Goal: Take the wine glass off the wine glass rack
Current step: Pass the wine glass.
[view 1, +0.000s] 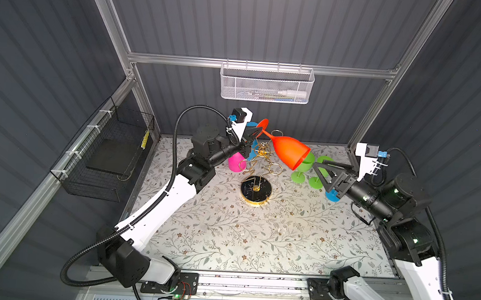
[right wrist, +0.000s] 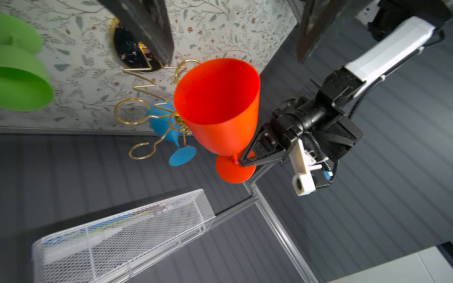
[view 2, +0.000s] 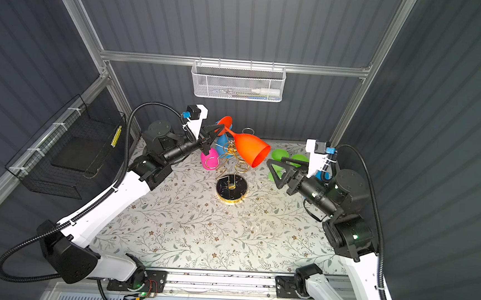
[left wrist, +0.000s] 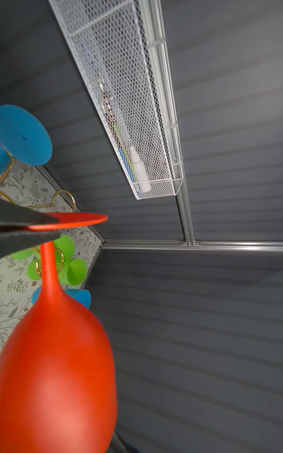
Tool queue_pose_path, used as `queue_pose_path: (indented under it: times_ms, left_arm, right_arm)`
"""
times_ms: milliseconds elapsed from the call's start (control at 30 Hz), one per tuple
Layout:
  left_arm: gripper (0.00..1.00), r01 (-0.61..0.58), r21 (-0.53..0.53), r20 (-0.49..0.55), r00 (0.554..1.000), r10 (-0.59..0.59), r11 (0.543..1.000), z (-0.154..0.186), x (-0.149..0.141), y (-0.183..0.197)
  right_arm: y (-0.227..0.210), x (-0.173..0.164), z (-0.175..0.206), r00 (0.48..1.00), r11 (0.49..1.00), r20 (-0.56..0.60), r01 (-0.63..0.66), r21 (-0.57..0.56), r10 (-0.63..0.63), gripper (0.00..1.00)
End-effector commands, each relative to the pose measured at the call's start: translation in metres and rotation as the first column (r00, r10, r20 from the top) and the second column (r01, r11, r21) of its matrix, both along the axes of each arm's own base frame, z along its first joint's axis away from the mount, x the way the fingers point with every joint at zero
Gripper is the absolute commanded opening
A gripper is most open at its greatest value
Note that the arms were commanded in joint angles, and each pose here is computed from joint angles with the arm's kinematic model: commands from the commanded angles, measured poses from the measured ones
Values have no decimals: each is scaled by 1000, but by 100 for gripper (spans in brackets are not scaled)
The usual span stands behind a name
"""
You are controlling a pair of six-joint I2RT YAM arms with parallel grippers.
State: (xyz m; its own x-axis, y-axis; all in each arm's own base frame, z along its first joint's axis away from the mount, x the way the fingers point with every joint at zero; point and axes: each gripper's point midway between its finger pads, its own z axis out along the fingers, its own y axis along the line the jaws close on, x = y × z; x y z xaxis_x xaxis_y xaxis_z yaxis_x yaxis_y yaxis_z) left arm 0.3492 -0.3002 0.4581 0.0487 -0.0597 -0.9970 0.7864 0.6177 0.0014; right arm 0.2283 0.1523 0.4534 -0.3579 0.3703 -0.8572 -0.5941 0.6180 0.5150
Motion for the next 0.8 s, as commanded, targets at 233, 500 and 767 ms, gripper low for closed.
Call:
queue_pose_path:
  times_ms: [233,500,767]
  left_arm:
    - [0,-28,-62,-149,989,19,998,-6,-4,8]
    - [0,9,-51,-182,983,-18,999,-12,-9,4]
    - [0,58,-68,-195,978,-70,996,-8,-18,4]
  right_arm:
    - [1,28,-28,996,998,-71,51,-36,-53,55]
    - [23,53,-30,996,1000,-89,18,-26,-20,52]
    - [34,74,-33,995,1000,-100,9,-26,-11,37]
